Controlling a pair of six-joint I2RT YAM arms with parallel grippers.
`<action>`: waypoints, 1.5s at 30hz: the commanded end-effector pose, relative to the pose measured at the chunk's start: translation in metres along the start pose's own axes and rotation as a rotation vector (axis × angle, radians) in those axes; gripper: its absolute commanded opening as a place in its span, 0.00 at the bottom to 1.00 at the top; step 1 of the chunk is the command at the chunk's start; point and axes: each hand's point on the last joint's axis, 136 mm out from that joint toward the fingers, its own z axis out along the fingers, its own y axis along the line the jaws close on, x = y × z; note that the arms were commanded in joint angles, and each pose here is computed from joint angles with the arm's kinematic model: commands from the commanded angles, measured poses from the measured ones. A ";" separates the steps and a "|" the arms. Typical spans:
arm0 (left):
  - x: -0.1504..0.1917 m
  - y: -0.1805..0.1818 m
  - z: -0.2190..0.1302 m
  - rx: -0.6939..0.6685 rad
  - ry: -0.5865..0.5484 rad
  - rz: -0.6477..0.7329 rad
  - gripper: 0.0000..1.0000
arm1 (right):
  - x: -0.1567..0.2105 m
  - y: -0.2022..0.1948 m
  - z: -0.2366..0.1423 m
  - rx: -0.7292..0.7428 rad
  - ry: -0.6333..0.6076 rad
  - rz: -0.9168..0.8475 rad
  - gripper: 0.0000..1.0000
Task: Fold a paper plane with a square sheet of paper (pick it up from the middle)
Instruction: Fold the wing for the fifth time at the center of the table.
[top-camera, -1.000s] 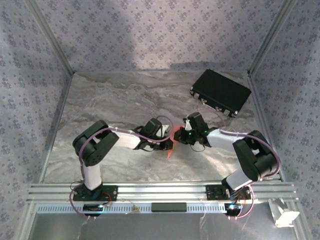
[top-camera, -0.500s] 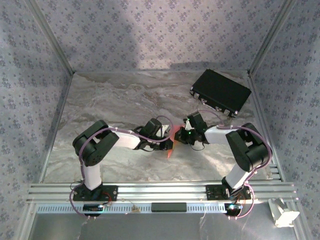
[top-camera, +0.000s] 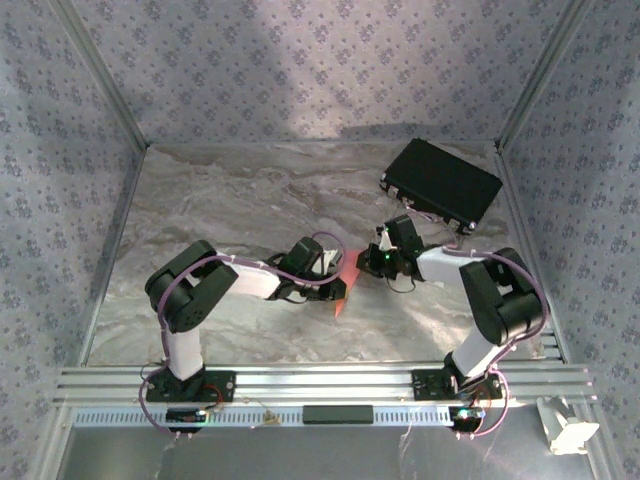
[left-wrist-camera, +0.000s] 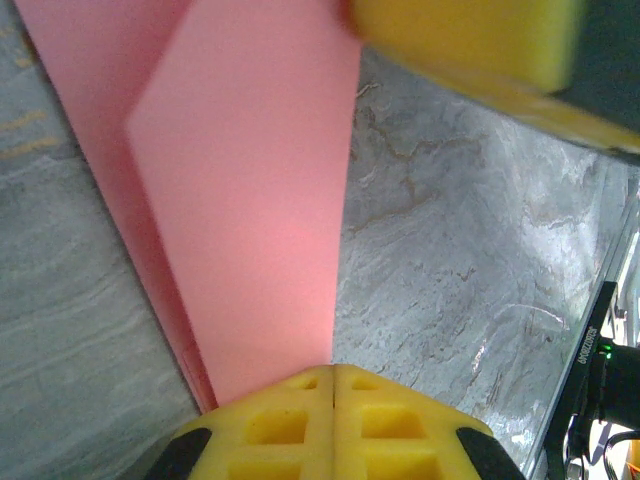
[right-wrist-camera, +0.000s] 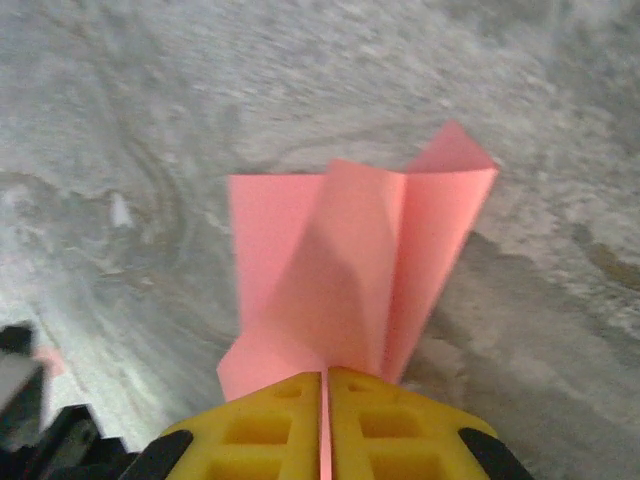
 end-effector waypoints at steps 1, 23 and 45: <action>0.071 0.064 0.000 -0.198 0.210 -0.133 0.00 | 0.002 0.018 -0.009 -0.045 -0.015 -0.071 0.12; 0.073 0.064 0.001 -0.184 0.215 -0.147 0.00 | -0.020 -0.029 0.024 0.001 0.031 0.032 0.11; 0.075 0.068 0.001 -0.190 0.214 -0.152 0.00 | -0.062 -0.011 -0.016 0.058 -0.082 -0.024 0.12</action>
